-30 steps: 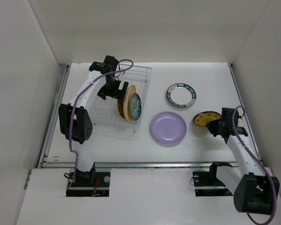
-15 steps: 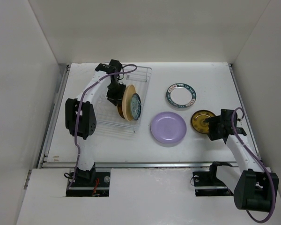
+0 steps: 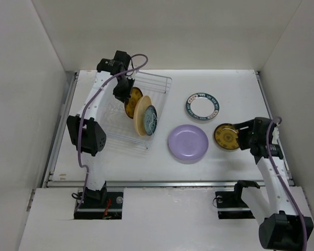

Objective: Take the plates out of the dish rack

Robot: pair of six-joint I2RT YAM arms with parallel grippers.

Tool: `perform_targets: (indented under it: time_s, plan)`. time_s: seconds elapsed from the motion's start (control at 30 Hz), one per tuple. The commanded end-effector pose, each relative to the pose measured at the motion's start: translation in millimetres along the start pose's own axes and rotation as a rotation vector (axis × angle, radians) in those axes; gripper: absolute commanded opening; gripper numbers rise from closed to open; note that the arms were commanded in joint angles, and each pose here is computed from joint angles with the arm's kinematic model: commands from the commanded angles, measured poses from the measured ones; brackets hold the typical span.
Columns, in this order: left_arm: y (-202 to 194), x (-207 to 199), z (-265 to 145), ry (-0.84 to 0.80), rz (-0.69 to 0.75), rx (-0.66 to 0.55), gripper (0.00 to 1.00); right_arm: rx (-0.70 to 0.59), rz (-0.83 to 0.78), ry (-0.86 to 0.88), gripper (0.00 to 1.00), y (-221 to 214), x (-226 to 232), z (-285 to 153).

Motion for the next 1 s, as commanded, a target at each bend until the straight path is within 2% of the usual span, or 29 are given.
perform_targets:
  time_s: [0.0, 0.07, 0.1, 0.13, 0.17, 0.2, 0.23, 0.27, 0.33, 0.43, 0.5, 0.53, 0.57, 0.6, 0.67, 0.7, 0.87, 0.97]
  plan:
    - [4.8, -2.9, -67.3, -0.004, 0.021, -0.173, 0.0, -0.059, -0.145, 0.094, 0.73, 18.2, 30.4, -15.1]
    - [11.5, -1.4, -84.7, 0.015, 0.021, -0.24, 0.0, -0.069, -0.233, 0.175, 0.73, 23.8, 51.2, -22.7]
    - [15.9, 0.5, -99.6, 0.035, 0.019, -0.295, 0.0, -0.04, -0.341, 0.243, 0.73, 19.1, 63.1, -27.9]
    - [16.0, 1.9, -99.8, 0.047, 0.017, -0.296, 0.0, -0.062, -0.391, 0.266, 0.76, 21.9, 66.4, -27.9]
    - [18.0, 2.4, -115.4, 0.055, 0.015, -0.348, 0.0, -0.032, -0.46, 0.39, 0.78, 16.9, 86.7, -35.6]
    - [19.7, 2.9, -128.9, 0.061, 0.013, -0.404, 0.0, -0.003, -0.518, 0.442, 0.81, 12.6, 94.9, -35.3]
    - [25.6, 4.9, -138.6, 0.08, 0.008, -0.468, 0.0, 0.017, -0.61, 0.502, 0.88, 8.8, 102.4, -37.0]
    - [27.8, 6.3, -148.6, 0.094, 0.003, -0.516, 0.0, 0.098, -0.671, 0.597, 0.92, -4.7, 113.1, -43.8]
    - [33.5, 8.6, -178.8, 0.116, -0.011, -0.66, 0.0, 0.149, -0.771, 0.677, 1.0, -12.1, 136.8, -44.7]
    - [32.1, 10.2, -208.2, 0.13, -0.025, -0.779, 0.0, 0.223, -0.864, 0.824, 1.0, -33.4, 171.3, -56.5]
    - [35.0, 3.2, -215.7, 0.072, -0.039, -0.814, 0.0, 0.281, -0.898, 0.942, 1.0, -49.4, 187.7, -69.7]
    - [32.6, -2.0, -225.8, 0.029, -0.032, -0.833, 0.0, 0.27, -0.911, 1.012, 1.0, -51.7, 203.6, -75.1]
    - [30.4, -8.0, -227.2, -0.02, -0.01, -0.826, 0.0, 0.276, -0.923, 1.059, 1.0, -56.0, 211.4, -80.3]
    - [27.1, -24.0, -226.5, -0.153, 0.03, -0.804, 0.0, 0.288, -0.923, 1.095, 1.0, -60.3, 218.8, -84.3]
    - [23.4, -41.8, -210.8, -0.305, 0.064, -0.723, 0.0, 0.305, -0.935, 1.18, 1.0, -72.3, 239.4, -92.9]
    - [19.5, -56.4, -202.7, -0.436, 0.107, -0.663, 0.0, 0.321, -0.941, 1.197, 1.0, -76.8, 244.4, -94.6]
    - [5.6, -85.0, -164.9, -0.673, 0.14, -0.46, 0.0, 0.382, -0.962, 1.292, 1.0, -107.2, 272.1, -101.2]
    - [0.7, -92.8, -163.1, -0.736, 0.177, -0.434, 0.0, 0.438, -0.951, 1.252, 1.0, -127.3, 272.6, -85.7]
Point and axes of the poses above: each gripper's point midway between its finger pads, its own z axis out along the fingers, its own x axis along the line the jaws close on, y = z × x, the point moved 6 cm from there along -z, back along the fingers, and after that the axes turned 3 degrees about -z, right-handed, at the moved point
